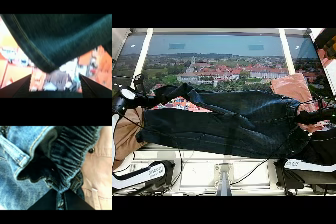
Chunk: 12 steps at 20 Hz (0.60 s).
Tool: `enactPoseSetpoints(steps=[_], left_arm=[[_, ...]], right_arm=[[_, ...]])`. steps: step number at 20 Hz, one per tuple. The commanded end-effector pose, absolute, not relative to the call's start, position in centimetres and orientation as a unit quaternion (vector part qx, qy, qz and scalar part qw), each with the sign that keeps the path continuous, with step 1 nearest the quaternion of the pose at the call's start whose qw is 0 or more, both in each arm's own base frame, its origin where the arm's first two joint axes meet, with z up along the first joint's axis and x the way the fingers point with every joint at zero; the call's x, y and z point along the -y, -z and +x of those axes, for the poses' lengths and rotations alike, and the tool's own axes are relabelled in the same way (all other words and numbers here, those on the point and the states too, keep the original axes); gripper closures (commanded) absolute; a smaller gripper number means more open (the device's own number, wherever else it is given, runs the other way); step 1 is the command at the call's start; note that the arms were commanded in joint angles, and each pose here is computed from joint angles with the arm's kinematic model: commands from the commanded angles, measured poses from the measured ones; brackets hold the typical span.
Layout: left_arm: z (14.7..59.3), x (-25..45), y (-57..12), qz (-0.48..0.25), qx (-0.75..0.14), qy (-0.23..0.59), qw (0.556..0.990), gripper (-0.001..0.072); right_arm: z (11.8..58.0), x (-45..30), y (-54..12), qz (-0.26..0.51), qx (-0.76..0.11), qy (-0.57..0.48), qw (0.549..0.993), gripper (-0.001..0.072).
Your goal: Fold the clothes and pants, and hang the long-sleeved shirts on hangers.
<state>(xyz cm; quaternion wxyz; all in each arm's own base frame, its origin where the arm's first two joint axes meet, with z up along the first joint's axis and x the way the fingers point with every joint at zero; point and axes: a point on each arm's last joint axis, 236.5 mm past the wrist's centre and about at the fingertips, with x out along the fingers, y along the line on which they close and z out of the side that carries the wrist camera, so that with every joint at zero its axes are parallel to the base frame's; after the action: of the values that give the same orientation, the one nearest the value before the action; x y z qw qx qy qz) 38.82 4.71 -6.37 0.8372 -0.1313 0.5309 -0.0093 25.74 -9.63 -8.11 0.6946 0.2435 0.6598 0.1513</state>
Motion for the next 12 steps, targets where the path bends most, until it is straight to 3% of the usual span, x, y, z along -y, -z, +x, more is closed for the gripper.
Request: enactPoseSetpoints(steps=[1, 5, 7, 12], left_arm=[[40.2, -4.5, 7.3, -0.121, -0.513, 0.006, 0.85, 0.001], [40.6, -1.5, 9.7, -0.124, -0.529, 0.034, 0.839, 0.0016], [41.6, -1.2, 9.7, -0.114, -0.514, 0.031, 0.849, 0.0158], [45.1, -4.1, 7.1, -0.1, -0.432, -0.015, 0.896, 0.0166]], right_arm=[[25.7, 9.5, 8.1, 0.245, -0.661, -0.153, 0.693, 0.0676], [25.3, 9.2, 7.9, 0.248, -0.664, -0.16, 0.687, 0.0676], [25.3, 9.2, 7.9, 0.249, -0.664, -0.16, 0.686, 0.0676], [25.3, 9.2, 7.9, 0.249, -0.664, -0.16, 0.686, 0.0676]])
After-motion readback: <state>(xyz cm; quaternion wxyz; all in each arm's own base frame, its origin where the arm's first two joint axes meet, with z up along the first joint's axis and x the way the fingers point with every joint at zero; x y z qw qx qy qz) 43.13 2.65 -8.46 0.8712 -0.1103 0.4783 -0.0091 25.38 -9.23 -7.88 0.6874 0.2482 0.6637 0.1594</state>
